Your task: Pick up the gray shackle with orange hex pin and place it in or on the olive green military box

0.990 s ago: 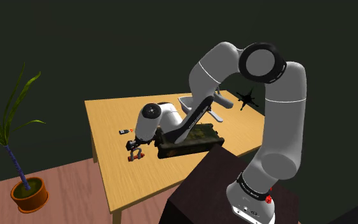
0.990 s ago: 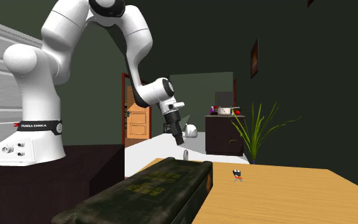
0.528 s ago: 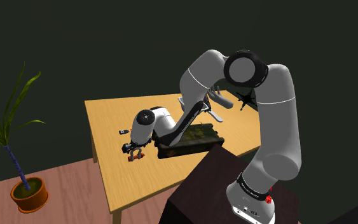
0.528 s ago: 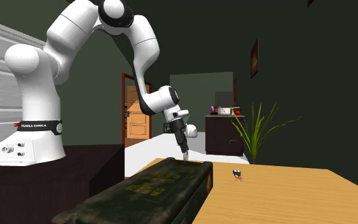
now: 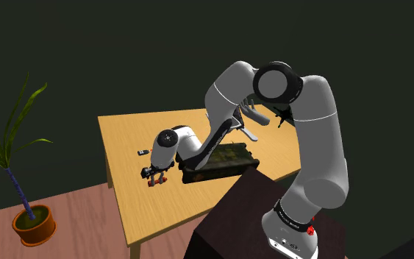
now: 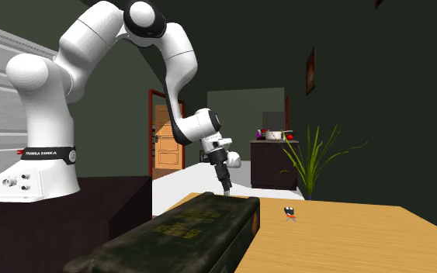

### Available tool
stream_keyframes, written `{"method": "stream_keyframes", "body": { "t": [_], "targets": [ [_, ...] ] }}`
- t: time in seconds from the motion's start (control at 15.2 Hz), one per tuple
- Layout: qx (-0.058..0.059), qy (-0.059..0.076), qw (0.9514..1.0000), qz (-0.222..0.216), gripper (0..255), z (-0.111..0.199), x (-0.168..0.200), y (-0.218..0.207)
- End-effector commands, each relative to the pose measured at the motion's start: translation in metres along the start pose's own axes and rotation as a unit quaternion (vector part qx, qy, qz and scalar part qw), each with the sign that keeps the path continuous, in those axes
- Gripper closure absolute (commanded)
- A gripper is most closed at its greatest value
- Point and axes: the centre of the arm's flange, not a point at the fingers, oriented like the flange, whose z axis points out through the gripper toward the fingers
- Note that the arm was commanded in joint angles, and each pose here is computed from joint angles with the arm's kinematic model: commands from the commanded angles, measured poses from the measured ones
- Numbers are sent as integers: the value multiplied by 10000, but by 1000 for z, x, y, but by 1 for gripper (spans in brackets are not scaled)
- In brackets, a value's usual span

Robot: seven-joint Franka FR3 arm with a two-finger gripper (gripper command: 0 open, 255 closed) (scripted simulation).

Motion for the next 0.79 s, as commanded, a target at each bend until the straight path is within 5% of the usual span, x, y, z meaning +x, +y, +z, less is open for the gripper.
{"method": "stream_keyframes", "body": {
  "t": [0.0,0.07,0.13,0.73],
  "targets": [
    [0,0,10000,0,0,0,0,0],
    [0,0,10000,0,0,0,0,0],
    [0,0,10000,0,255,0,0,0],
    [0,0,10000,0,255,0,0,0]
  ]
}}
